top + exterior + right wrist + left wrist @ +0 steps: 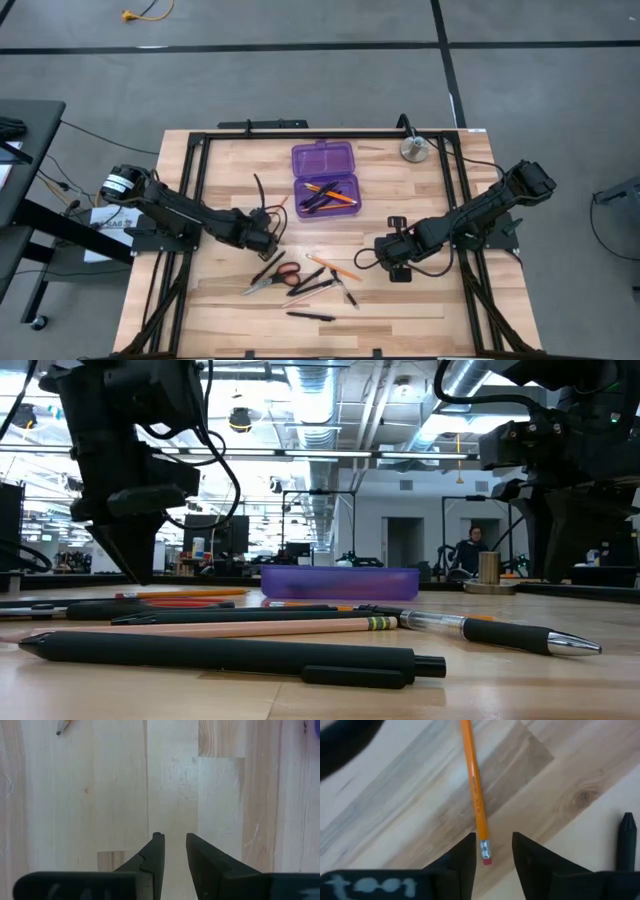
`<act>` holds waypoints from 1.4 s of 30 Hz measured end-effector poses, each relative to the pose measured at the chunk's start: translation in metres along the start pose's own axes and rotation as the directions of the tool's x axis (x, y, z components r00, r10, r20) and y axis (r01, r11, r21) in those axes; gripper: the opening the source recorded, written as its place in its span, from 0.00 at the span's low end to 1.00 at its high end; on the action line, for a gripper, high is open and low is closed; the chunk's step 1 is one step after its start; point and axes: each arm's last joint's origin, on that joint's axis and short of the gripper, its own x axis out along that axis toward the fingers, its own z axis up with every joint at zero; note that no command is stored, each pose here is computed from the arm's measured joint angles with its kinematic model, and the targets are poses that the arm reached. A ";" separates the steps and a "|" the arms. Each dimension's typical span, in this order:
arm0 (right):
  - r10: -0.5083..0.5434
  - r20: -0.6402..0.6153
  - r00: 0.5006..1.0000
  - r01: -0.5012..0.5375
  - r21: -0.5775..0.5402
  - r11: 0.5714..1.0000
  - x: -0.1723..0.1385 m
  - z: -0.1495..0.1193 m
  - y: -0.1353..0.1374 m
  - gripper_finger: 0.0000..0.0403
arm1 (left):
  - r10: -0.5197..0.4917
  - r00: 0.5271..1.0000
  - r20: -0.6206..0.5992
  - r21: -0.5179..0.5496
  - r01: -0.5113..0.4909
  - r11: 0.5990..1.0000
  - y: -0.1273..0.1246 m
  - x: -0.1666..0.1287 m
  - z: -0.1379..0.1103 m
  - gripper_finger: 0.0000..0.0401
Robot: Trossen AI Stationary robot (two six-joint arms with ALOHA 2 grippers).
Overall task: Pick & place school supplies into a supply box
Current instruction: Put the yellow pencil into the purple supply box
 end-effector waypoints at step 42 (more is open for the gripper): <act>0.001 0.003 1.000 -0.001 -0.058 0.998 0.000 0.000 0.000 0.19 | 0.273 0.953 0.133 -0.275 -0.229 0.934 0.010 0.032 0.001 0.00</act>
